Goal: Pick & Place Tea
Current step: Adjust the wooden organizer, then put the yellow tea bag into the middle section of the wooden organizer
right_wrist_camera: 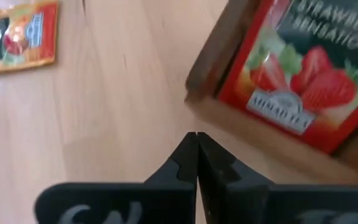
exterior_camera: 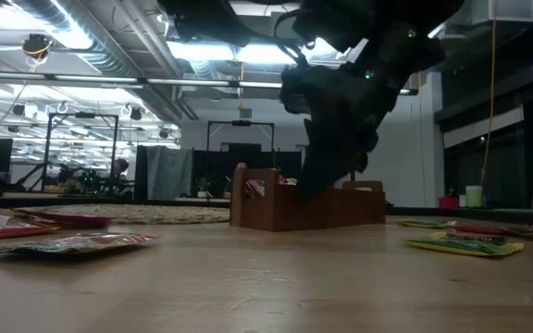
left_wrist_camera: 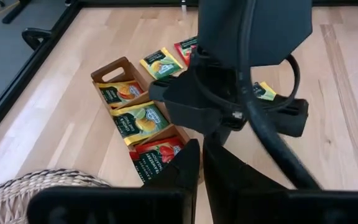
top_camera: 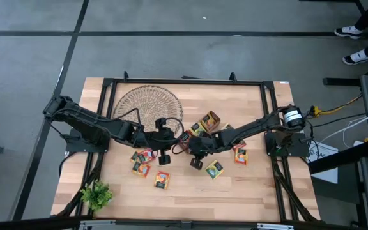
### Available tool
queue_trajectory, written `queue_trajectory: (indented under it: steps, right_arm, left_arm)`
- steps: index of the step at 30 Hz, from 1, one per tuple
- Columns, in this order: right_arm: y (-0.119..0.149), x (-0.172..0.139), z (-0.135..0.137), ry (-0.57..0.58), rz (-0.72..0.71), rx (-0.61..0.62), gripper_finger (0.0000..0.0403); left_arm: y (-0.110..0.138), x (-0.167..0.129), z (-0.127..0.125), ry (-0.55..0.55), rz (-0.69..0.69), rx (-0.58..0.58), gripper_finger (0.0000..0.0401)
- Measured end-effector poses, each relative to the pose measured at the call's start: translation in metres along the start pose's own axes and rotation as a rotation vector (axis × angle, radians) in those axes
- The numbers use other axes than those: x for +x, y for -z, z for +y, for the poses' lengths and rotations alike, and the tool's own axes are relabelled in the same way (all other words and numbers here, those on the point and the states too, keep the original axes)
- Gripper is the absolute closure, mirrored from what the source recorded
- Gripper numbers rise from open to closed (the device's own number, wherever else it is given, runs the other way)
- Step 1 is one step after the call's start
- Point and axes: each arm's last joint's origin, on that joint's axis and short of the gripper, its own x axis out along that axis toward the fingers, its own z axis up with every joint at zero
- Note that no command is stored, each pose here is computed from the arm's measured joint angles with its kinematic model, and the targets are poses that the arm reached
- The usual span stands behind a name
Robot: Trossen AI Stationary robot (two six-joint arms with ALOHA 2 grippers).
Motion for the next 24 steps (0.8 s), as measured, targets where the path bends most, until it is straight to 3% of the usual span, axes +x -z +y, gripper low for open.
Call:
queue_trajectory:
  steps: [10, 16, 20, 24]
  right_arm:
    - [-0.021, 0.002, -0.011, 0.127, -0.214, -0.081, 0.0396]
    - [-0.029, -0.002, -0.017, 0.146, -0.257, -0.131, 0.0395]
    - [-0.031, -0.025, -0.011, 0.032, -0.217, -0.127, 0.0394]
    - [-0.018, -0.055, 0.000, -0.163, -0.041, -0.084, 0.0394]
  left_arm:
    - [-0.001, 0.000, 0.000, 0.002, -0.005, -0.003, 0.0382]
    - [0.000, 0.000, -0.001, 0.022, -0.001, -0.006, 0.0385]
    - [0.000, 0.000, -0.002, 0.057, 0.005, -0.005, 0.0386]
    - [0.000, 0.000, -0.003, 0.104, 0.012, -0.007, 0.0383]
